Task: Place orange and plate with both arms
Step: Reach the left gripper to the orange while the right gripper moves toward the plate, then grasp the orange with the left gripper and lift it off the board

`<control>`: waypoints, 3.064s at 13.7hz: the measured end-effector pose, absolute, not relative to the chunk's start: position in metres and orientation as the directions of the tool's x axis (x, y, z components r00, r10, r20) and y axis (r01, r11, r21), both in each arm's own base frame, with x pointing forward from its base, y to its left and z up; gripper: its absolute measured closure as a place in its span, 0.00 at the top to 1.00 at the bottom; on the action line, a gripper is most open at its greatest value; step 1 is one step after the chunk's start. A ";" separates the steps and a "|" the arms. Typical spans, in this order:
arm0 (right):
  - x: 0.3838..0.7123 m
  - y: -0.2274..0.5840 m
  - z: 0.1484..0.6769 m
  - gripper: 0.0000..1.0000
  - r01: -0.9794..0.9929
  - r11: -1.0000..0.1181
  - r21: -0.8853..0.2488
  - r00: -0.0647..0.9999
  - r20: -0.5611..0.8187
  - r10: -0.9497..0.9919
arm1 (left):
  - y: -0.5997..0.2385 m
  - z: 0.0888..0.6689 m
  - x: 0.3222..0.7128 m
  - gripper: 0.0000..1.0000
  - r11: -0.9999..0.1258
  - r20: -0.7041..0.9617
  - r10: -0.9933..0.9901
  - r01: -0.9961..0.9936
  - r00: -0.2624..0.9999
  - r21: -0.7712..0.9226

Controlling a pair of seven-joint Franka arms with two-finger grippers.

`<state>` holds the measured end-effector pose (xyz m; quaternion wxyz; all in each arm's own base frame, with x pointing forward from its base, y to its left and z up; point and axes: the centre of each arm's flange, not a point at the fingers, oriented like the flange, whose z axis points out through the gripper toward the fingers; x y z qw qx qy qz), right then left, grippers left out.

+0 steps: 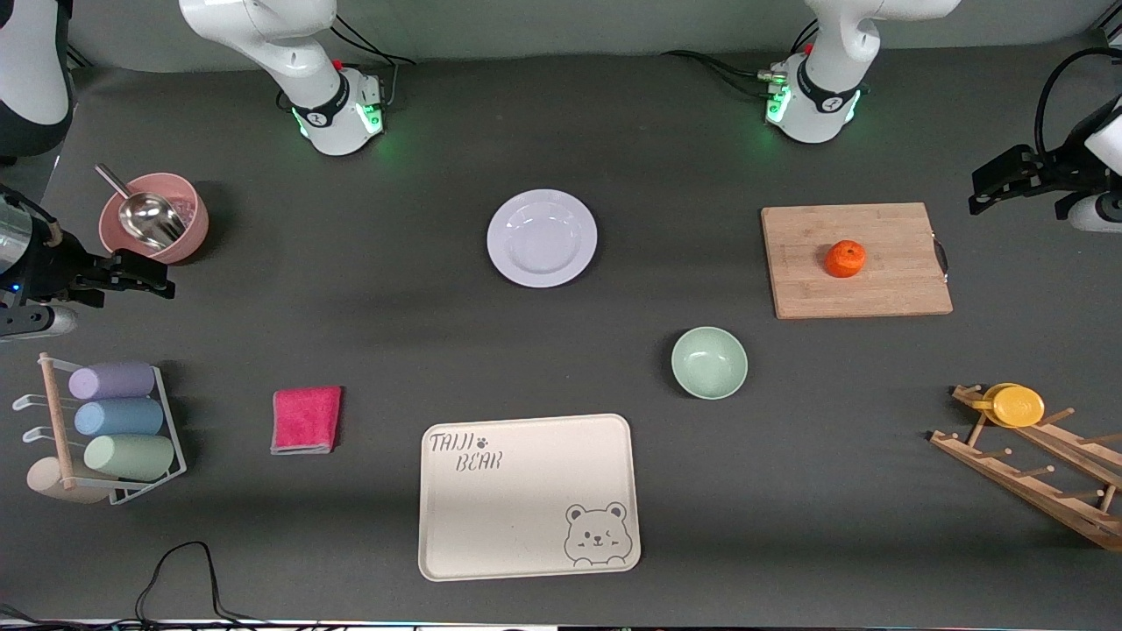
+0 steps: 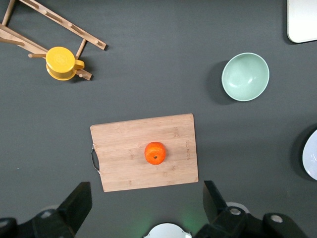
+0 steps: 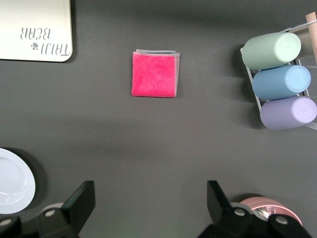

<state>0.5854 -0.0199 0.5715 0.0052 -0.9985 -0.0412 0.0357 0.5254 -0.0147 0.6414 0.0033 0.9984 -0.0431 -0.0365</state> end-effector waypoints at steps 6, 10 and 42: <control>0.585 -0.020 0.571 1.00 0.081 -0.997 -0.013 0.994 -0.071 0.082 | 0.000 0.628 0.532 1.00 -0.999 -0.101 -0.050 -0.049 0.994 0.009; 0.585 -0.020 0.571 1.00 0.081 -0.997 -0.013 0.994 -0.072 0.082 | 0.004 0.571 0.535 1.00 -0.999 -0.206 -0.037 -0.037 0.978 0.004; 0.399 0.087 0.517 1.00 -0.052 -0.953 -0.300 0.987 -0.159 -0.004 | 0.005 0.196 0.377 0.95 -0.999 -0.015 0.028 0.028 0.999 -0.019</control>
